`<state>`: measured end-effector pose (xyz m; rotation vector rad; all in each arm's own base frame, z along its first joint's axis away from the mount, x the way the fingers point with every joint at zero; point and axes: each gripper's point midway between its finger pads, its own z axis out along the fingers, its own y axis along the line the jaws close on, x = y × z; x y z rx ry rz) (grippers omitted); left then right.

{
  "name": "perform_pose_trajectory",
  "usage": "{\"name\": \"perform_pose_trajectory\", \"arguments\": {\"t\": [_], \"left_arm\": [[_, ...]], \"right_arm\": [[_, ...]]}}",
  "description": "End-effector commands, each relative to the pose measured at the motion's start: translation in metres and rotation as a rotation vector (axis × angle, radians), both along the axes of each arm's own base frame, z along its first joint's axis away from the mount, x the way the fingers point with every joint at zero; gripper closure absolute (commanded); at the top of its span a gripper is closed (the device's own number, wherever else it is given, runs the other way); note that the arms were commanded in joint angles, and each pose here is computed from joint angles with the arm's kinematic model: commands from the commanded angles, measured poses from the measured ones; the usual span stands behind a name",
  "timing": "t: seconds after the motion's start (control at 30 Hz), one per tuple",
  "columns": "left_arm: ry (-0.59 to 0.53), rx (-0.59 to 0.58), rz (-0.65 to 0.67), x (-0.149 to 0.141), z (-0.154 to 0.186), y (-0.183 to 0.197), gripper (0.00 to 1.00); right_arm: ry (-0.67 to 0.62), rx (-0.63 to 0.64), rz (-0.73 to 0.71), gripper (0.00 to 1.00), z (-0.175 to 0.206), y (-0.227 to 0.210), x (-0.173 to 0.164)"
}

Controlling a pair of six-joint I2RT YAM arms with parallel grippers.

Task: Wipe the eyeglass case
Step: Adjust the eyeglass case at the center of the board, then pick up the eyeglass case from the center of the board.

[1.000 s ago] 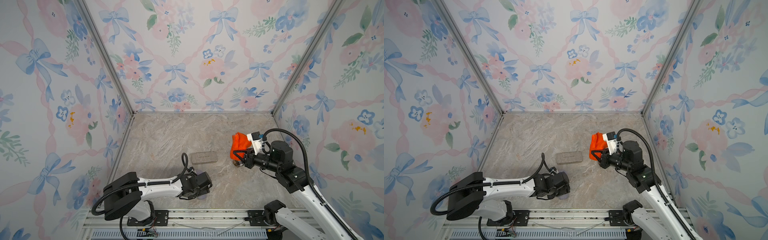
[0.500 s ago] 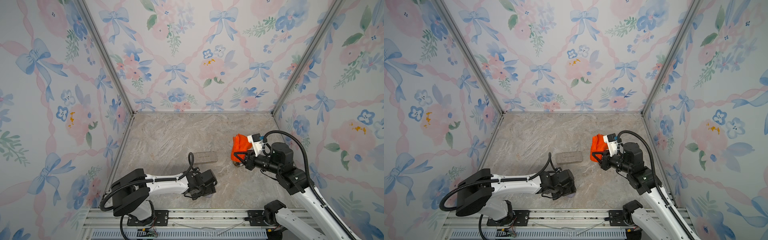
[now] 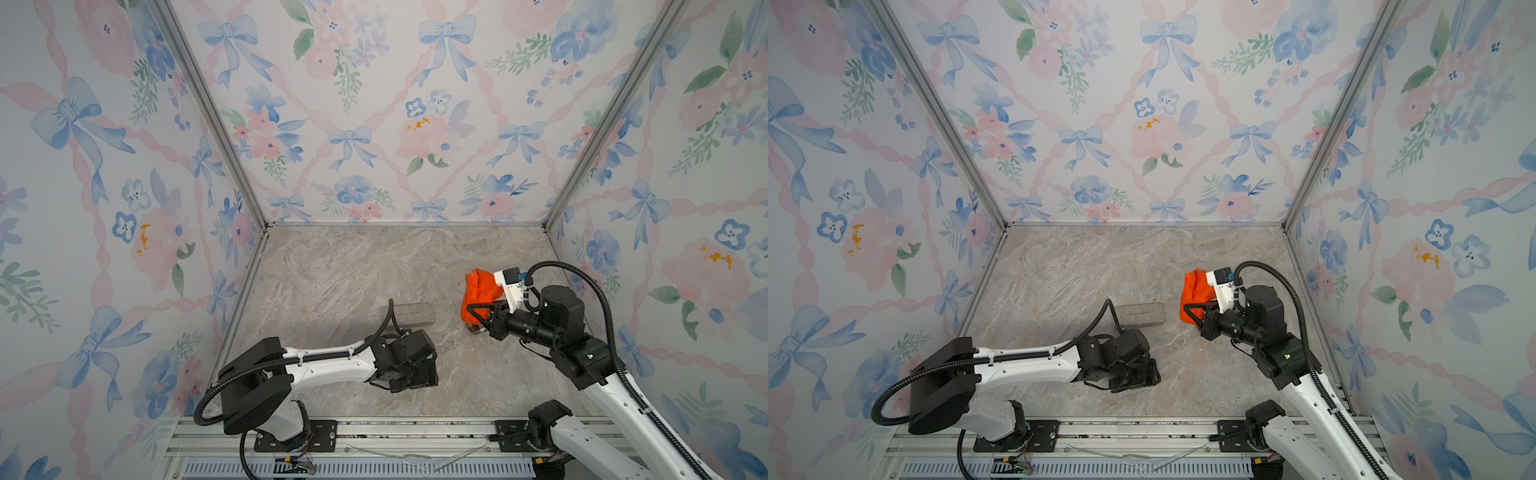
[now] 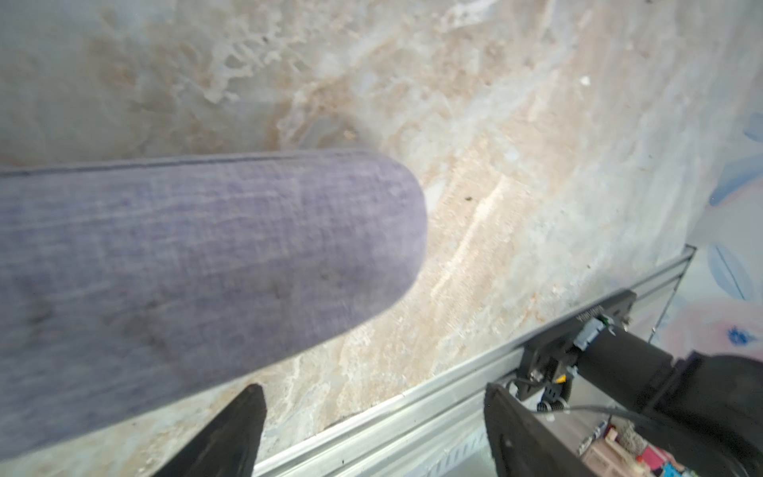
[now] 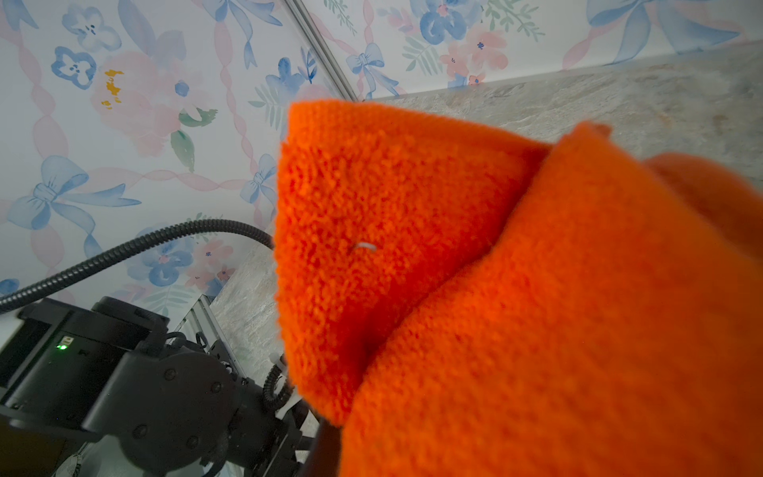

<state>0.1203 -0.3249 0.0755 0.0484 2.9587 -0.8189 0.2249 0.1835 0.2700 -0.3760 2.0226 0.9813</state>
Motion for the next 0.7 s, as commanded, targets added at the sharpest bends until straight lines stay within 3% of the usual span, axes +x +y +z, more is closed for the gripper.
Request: {"name": "perform_pose_trajectory", "arguments": {"t": [0.0,0.13,0.27,0.43,0.53,0.67], "left_arm": [[-0.174,-0.088,-0.258,0.002,0.042,0.005,0.15],[-0.449,0.040,-0.513,0.032,0.074,0.028,0.14],[-0.625,0.241,-0.790,0.043,0.060,0.052,0.12],[-0.576,0.300,-0.989,0.031,0.018,0.063,0.12],[-0.588,0.376,-0.989,0.044,0.012,0.065,0.11],[-0.558,0.340,-1.053,0.035,0.001,0.063,0.10]], "right_arm": [[-0.019,0.017,-0.027,1.00,0.005,-0.001,0.010],[-0.019,0.017,-0.040,1.00,0.007,-0.001,0.015],[-0.017,0.011,-0.046,1.00,0.012,-0.001,0.019],[-0.013,0.000,-0.046,1.00,0.017,0.001,0.023],[-0.018,-0.008,-0.042,0.99,0.018,0.002,0.026],[-0.016,-0.004,-0.012,0.99,0.015,0.008,0.030]]}}
